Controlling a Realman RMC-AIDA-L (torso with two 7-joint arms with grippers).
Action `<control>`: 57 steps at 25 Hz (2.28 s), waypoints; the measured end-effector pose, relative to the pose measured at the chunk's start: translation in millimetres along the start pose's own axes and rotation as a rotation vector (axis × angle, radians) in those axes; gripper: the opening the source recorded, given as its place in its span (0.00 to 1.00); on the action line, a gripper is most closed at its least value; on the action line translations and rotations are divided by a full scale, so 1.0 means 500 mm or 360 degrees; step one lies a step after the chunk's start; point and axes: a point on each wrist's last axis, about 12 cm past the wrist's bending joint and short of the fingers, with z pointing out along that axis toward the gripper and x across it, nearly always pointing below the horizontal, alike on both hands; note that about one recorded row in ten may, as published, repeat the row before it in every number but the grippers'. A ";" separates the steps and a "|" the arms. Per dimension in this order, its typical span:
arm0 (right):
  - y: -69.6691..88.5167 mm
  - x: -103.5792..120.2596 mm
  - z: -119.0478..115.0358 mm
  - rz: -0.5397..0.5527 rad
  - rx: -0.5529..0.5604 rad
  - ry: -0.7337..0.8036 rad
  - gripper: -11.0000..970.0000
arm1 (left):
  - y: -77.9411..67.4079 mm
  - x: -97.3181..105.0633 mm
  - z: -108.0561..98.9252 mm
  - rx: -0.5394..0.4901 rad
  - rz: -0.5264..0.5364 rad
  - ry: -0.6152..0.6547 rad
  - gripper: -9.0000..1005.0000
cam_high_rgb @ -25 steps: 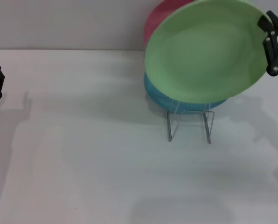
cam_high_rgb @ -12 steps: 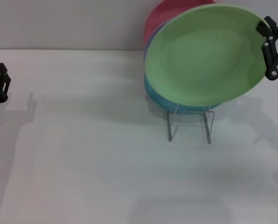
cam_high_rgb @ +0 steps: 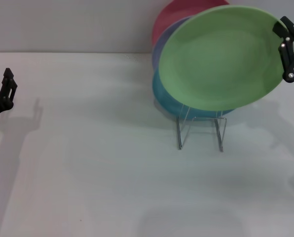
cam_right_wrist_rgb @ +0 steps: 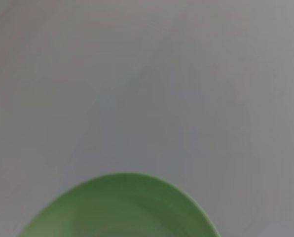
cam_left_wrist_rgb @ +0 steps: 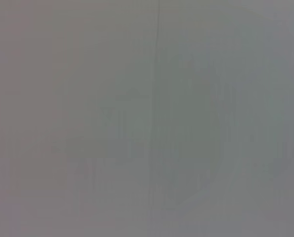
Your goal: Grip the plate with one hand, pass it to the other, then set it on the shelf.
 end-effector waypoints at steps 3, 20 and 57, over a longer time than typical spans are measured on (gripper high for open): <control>-0.002 0.004 0.002 -0.0004 -0.0003 0.0009 0.12 | -0.001 0.000 0.001 0.0004 0.0000 0.0000 0.59; 0.011 0.013 -0.001 0.0010 -0.0048 0.0053 0.15 | -0.009 0.001 0.001 0.0025 -0.0002 0.0002 0.59; 0.095 0.057 -0.021 0.0196 -0.0259 0.0235 0.50 | -0.011 0.005 0.001 0.0043 0.0010 0.0020 0.59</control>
